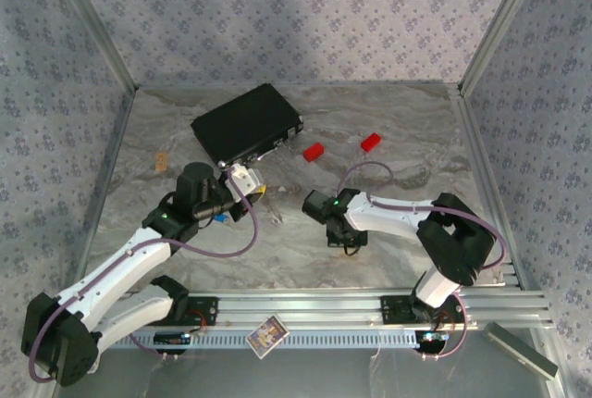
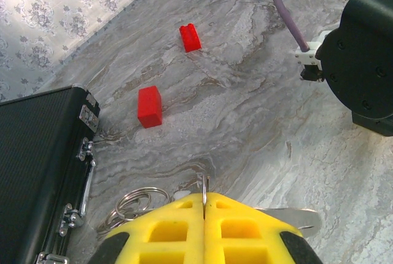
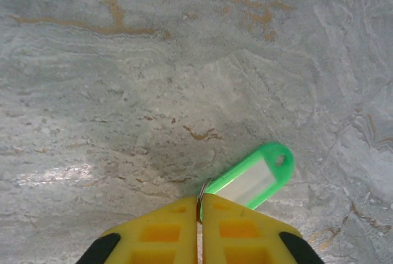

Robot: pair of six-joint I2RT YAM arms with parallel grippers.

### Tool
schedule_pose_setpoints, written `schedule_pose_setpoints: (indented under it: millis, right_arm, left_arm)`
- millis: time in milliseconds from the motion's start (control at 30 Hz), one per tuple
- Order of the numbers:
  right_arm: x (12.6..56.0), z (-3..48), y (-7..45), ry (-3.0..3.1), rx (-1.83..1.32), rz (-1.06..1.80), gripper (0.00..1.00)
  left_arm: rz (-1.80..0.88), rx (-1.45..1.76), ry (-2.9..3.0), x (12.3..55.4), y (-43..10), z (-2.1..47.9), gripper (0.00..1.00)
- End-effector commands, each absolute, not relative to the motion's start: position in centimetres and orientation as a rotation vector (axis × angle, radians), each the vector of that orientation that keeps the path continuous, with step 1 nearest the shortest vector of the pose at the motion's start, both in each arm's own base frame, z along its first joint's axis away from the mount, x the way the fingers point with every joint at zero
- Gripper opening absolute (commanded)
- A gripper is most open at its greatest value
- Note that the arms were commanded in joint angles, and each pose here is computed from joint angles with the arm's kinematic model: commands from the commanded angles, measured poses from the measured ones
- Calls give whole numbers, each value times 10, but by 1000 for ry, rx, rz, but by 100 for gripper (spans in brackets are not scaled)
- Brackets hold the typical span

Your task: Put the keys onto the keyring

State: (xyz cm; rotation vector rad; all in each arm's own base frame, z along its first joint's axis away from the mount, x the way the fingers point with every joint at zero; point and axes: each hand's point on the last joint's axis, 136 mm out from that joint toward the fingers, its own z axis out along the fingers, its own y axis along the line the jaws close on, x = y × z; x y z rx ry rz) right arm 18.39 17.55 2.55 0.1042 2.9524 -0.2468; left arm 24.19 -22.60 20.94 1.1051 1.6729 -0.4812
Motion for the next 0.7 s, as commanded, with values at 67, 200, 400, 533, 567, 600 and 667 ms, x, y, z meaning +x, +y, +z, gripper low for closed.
schedule_pose_setpoints:
  millis: [67,200,400,533,567,600,667]
  right_arm:
    - [186,42,181,2924,43,-246,2]
    - [185,49,199,2935,-51,-117,0]
    - [182,38,226,2988,-128,136,0]
    - [182,33,233,3005,-161,214,0]
    - [182,31,232,3010,-167,222,0]
    - [182,30,232,3014,-170,225,0]
    - [181,27,231,3027,-171,236,0]
  left_arm:
    - [-490,1115,1600,240,-231,222,0]
    - [-491,1117,1598,239,-231,223,0]
    - [-493,1123,1599,239,-231,221,0]
    - [-497,1128,1598,238,-232,219,0]
    - [-497,1129,1599,238,-232,219,0]
    - [-499,1129,1598,238,-232,219,0]
    - [-502,1132,1599,237,-232,218,0]
